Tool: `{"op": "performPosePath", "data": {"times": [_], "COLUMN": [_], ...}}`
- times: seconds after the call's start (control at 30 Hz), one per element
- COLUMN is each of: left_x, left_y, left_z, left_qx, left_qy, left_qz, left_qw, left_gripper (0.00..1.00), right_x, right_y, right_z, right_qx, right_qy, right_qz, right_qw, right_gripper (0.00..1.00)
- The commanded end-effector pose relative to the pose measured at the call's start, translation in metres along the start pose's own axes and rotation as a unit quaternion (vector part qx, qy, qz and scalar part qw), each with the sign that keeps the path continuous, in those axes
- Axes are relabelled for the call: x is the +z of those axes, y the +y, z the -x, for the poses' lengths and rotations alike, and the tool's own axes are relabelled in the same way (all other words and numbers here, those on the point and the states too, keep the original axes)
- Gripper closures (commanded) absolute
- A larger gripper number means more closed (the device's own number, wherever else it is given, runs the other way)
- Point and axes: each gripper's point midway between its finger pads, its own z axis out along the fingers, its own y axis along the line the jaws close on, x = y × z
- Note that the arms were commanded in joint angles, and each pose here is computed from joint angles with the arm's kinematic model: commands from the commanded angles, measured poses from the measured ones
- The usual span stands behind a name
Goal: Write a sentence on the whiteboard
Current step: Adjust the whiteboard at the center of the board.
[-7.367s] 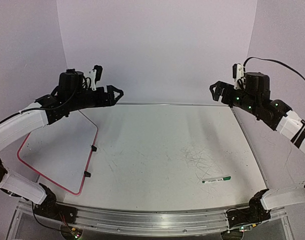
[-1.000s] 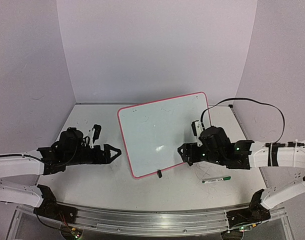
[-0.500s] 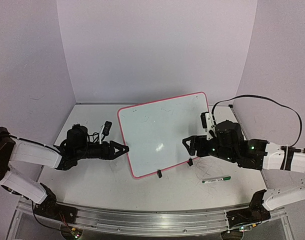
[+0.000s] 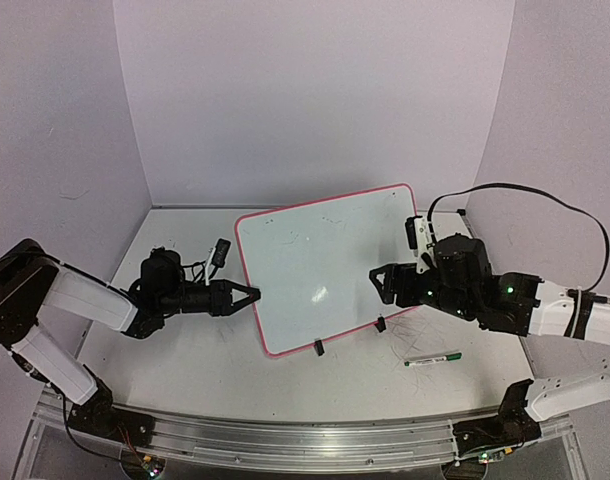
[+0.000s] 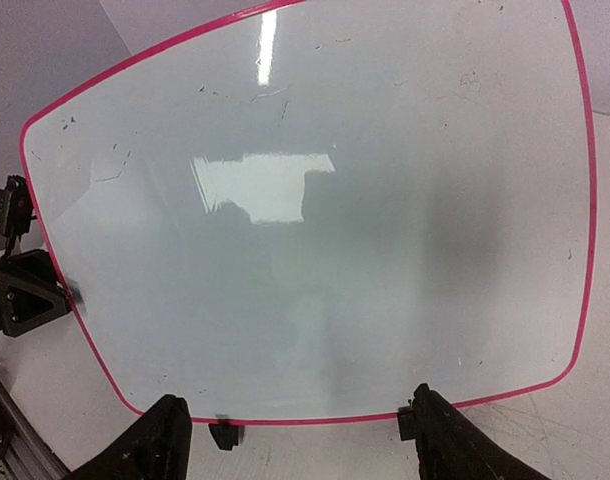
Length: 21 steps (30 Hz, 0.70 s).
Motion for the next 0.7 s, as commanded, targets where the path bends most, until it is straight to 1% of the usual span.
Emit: {"op": "performPosePath", "data": {"times": [0.0,0.23,0.43,0.67], "left_x": [-0.007,-0.012,-0.015,-0.028], "left_y": [-0.011,-0.009,-0.010,-0.012], "left_z": [0.017,0.012,0.011,0.012], "left_qx": [0.038,0.052,0.059,0.064], "left_qy": [-0.031,-0.031,-0.032,-0.046], "left_qz": [-0.019,-0.015,-0.017,-0.011], "left_qw": [0.999,0.998,0.998,0.997], "left_gripper": [0.79,0.92,1.00,1.00], "right_x": [-0.005,-0.004,-0.002,-0.002], "right_y": [0.003,0.003,0.004,0.005], "right_z": [0.020,0.022,0.021,0.022], "right_qx": [0.001,-0.004,-0.004,-0.006], "right_qy": [-0.023,-0.025,-0.022,-0.021], "right_qz": [-0.003,-0.004,-0.003,-0.002], "right_qw": [1.000,1.000,1.000,1.000], "right_gripper": [0.24,0.23,0.23,0.23]}}
